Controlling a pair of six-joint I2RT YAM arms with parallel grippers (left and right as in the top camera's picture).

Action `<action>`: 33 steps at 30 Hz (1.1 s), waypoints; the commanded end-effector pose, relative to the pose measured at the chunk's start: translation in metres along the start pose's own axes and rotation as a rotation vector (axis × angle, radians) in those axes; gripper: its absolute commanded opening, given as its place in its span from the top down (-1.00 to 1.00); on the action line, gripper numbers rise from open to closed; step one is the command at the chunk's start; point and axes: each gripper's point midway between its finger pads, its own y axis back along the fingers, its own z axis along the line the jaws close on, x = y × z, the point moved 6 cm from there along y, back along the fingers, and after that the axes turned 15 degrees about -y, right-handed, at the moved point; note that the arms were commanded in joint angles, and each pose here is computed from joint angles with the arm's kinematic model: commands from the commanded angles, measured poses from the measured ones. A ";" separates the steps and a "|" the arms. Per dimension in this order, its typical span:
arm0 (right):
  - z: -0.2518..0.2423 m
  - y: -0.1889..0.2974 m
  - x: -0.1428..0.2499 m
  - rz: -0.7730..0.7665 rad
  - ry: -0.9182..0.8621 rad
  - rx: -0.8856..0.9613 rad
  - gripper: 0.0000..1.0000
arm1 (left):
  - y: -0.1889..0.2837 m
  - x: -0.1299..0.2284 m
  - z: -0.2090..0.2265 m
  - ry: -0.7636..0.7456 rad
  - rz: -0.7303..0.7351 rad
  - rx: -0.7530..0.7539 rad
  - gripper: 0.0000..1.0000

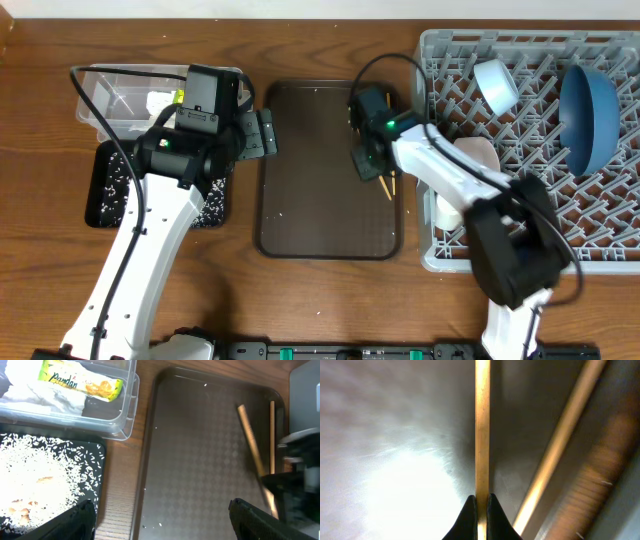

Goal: Sort waste into correct bins and load items into the dishwasher rack
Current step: 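Carry the chopstick into the dish rack and release it upright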

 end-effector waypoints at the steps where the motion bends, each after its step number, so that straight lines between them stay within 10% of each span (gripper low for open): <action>1: 0.003 0.086 -0.035 -0.218 -0.038 -0.099 0.98 | -0.001 -0.002 0.002 0.002 0.000 -0.011 -0.75; 10: -0.086 0.162 -0.039 -0.354 -0.213 0.049 0.98 | -0.001 -0.002 0.002 0.002 0.000 -0.011 -0.76; 33: -0.253 0.125 0.005 -0.008 -0.395 0.338 0.97 | -0.001 -0.002 0.002 0.002 0.000 -0.011 -0.75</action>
